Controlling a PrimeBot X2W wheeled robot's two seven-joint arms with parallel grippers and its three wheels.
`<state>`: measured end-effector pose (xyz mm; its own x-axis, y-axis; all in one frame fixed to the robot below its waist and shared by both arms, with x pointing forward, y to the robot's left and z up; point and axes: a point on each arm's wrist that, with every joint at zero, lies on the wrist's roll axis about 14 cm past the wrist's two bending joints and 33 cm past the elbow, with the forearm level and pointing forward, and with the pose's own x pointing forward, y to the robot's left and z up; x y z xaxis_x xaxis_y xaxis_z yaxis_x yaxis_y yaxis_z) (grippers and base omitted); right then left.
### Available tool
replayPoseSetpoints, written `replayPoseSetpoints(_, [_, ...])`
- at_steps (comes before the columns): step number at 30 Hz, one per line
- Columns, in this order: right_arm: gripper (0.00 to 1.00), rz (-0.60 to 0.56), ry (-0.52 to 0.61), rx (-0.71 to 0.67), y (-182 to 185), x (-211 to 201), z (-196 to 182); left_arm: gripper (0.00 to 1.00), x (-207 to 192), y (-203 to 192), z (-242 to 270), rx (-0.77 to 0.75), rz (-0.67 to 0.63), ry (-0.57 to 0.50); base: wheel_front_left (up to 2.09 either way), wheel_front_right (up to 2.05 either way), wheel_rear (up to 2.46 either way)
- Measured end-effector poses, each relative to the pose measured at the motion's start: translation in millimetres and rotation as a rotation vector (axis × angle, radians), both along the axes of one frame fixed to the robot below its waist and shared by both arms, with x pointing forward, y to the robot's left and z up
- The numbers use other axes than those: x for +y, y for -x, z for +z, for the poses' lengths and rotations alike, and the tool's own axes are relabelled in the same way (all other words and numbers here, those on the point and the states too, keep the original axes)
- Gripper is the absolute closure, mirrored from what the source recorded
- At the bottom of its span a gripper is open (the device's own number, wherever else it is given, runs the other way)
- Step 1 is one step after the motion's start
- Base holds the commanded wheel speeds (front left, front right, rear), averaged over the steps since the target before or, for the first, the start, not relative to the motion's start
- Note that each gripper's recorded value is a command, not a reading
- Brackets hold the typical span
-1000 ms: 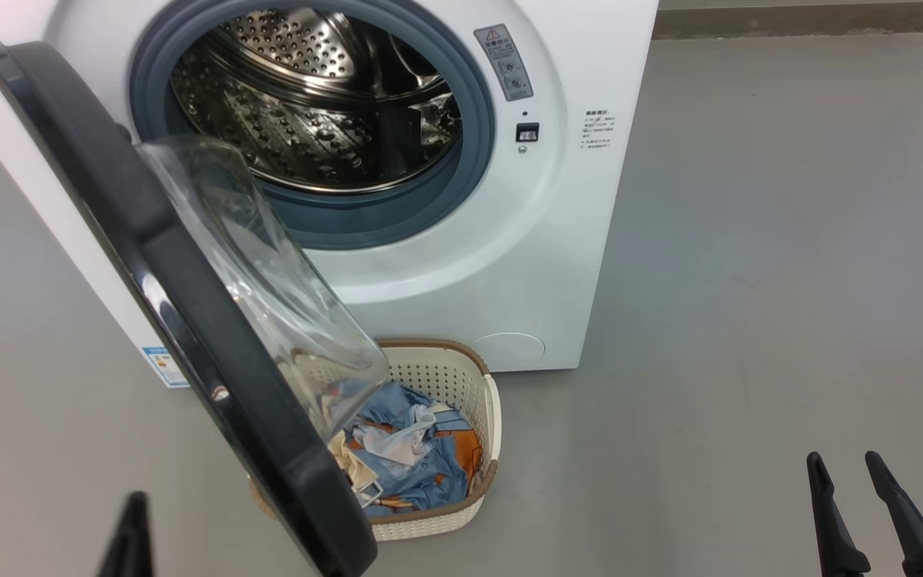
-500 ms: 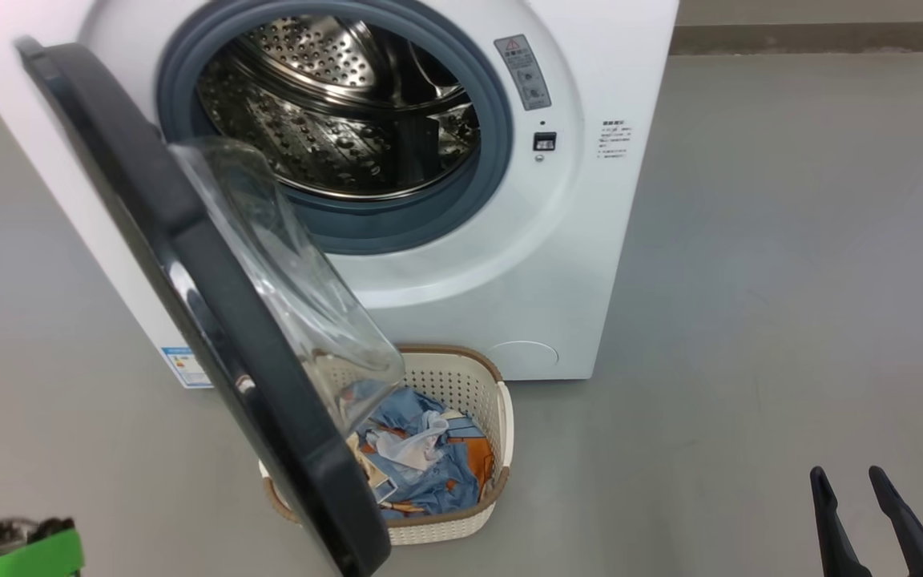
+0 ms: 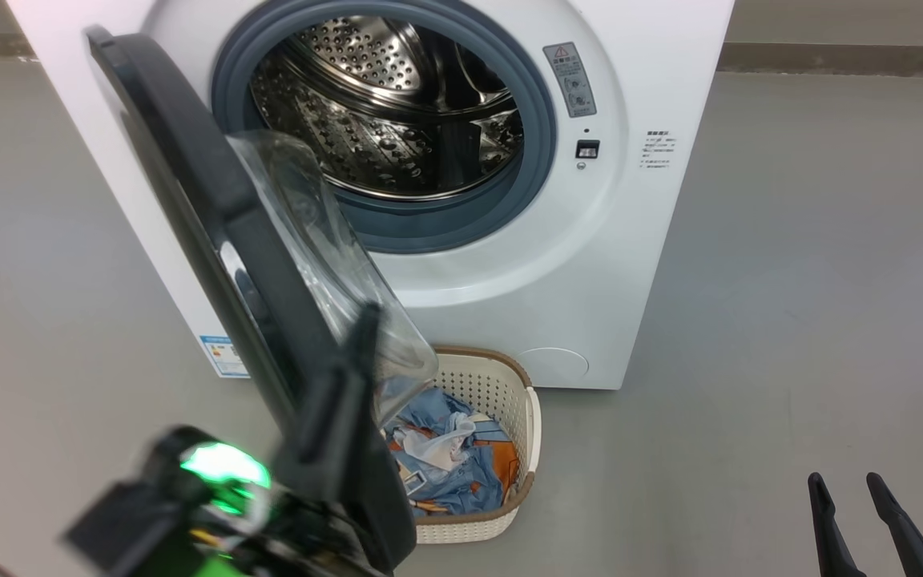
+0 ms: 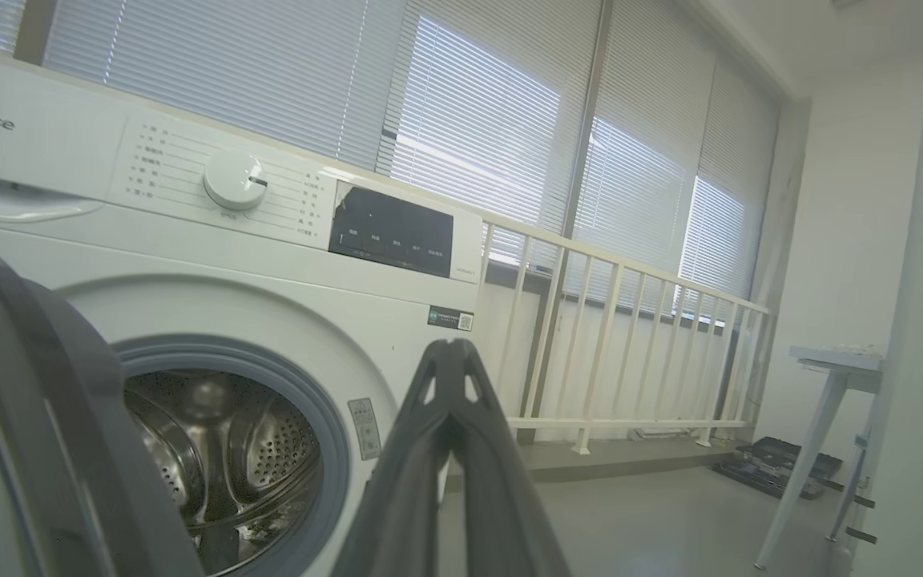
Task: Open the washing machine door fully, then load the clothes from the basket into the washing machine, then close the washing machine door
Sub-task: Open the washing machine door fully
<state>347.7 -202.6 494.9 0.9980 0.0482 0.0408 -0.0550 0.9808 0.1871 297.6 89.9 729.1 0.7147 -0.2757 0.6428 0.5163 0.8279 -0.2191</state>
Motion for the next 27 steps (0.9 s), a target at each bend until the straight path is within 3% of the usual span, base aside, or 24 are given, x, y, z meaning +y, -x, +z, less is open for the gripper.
replayPoseSetpoints(5, [0.0,0.009,-0.006,0.002,-2.0,4.4,-0.8,1.0,-25.4,-5.0,-31.8,0.163,-0.075,0.008,0.0,0.0,0.0])
replayPoseSetpoints(14, [0.0,0.027,-0.011,0.008,-6.6,11.3,-2.7,1.0,-39.6,-2.7,-63.1,0.32,-0.115,0.008,0.0,0.0,0.0])
replayPoseSetpoints(27, [0.0,0.049,-0.01,0.028,-12.4,18.0,-9.3,1.0,-32.4,-15.0,-110.8,0.532,-0.103,0.068,0.0,0.0,0.0])
